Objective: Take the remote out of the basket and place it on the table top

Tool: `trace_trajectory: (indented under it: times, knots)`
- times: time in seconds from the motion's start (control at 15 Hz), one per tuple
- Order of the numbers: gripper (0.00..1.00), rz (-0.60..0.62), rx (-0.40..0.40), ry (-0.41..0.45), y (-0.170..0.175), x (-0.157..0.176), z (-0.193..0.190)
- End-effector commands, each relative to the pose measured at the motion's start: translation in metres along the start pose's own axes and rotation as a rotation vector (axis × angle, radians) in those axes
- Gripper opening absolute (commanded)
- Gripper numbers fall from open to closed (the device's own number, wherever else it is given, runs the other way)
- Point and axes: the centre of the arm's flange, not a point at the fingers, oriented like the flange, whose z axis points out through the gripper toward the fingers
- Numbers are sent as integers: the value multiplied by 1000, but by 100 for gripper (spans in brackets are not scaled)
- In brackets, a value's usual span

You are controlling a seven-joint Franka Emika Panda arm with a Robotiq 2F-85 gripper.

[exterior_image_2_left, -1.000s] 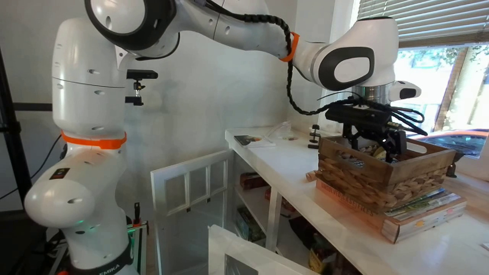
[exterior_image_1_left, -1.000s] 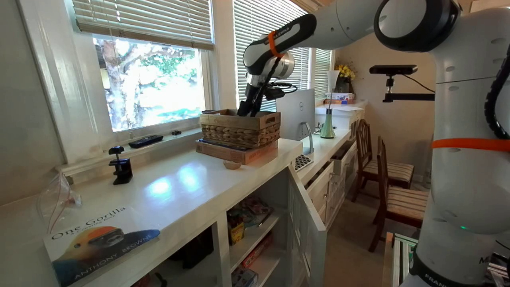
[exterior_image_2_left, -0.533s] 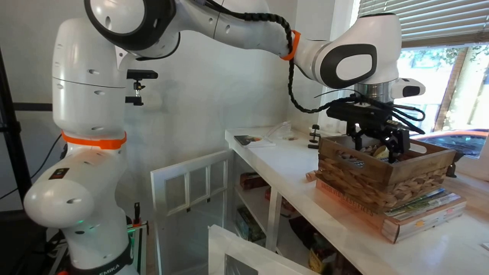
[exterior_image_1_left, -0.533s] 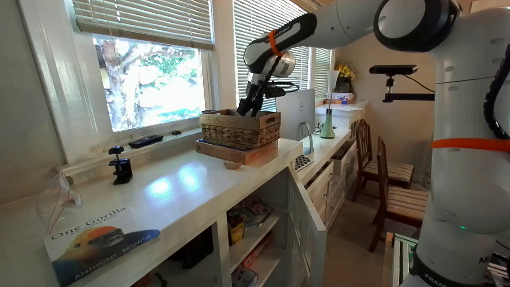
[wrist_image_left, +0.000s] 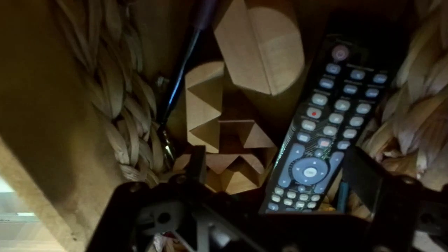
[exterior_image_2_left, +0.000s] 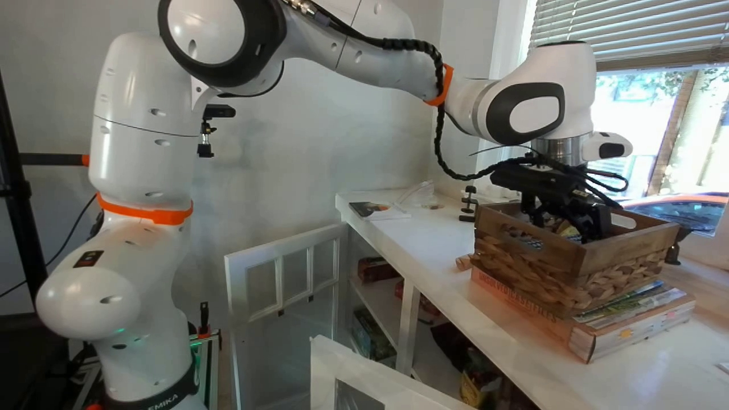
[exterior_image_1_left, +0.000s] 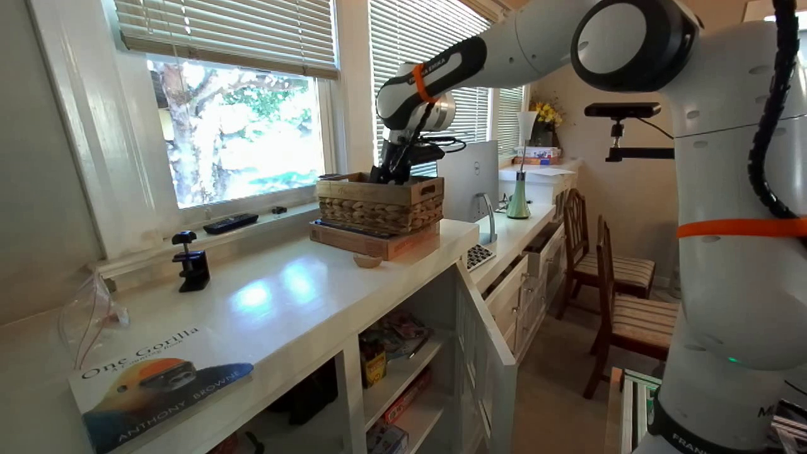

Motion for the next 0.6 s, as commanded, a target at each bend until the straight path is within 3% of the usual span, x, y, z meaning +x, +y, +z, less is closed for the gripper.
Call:
trace_trajectory:
  times: [0.0,0.53]
  knots:
    - [100,-1,-29,-3,-3,13,21]
    - [100,10,13,68,-11,17,22]
